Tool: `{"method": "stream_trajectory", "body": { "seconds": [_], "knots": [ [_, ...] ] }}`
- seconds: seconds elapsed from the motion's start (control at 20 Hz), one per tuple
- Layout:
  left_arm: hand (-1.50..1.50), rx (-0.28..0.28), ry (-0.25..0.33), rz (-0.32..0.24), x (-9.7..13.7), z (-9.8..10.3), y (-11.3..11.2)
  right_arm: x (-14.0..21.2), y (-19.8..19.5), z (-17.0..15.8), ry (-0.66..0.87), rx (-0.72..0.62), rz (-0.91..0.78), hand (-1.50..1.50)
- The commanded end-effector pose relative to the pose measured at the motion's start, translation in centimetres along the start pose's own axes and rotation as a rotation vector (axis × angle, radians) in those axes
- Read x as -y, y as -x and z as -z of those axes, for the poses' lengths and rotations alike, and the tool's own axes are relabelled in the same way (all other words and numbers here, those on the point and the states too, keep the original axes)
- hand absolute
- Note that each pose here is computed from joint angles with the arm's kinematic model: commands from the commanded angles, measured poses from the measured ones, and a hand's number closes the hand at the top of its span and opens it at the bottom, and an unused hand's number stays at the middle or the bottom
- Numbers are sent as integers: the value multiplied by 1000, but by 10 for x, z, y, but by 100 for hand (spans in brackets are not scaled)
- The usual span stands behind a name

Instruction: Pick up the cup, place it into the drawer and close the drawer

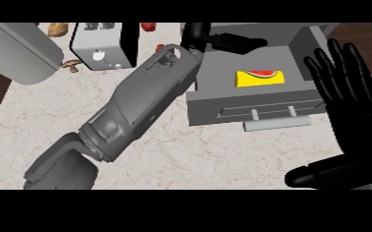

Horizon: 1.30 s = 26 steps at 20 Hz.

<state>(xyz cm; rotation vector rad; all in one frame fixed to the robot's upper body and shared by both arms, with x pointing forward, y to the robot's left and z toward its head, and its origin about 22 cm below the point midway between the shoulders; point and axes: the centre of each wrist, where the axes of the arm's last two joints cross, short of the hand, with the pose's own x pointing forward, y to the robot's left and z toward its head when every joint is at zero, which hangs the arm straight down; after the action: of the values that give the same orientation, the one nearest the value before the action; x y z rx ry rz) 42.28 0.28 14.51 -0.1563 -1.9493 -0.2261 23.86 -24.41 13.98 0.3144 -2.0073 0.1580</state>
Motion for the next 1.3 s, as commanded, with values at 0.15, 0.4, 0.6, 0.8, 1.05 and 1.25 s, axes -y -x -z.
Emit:
{"method": "stream_trajectory", "body": {
  "seconds": [0.15, 0.4, 0.6, 0.8, 1.05, 1.25],
  "knots": [
    [-150, 36, 16, -179, 4, 2, -15, 23, -9, -3, -10, -6, 12, -150],
    [-150, 35, -61, -204, -26, -6, -5, 27, -28, -5, -99, -35, -98, 150],
    [-150, 40, -116, -236, -78, -13, 4, 22, -24, -14, -178, -72, -254, 150],
    [-150, 18, -167, -247, -80, -42, 3, 22, -18, -23, -178, -116, -322, 150],
    [-150, -20, -191, -248, -134, -72, -7, 14, -11, -29, -231, -177, -401, 150],
    [-150, -35, -208, -259, -177, -117, 0, 20, 1, -34, -186, -221, -431, 150]
  ]
}}
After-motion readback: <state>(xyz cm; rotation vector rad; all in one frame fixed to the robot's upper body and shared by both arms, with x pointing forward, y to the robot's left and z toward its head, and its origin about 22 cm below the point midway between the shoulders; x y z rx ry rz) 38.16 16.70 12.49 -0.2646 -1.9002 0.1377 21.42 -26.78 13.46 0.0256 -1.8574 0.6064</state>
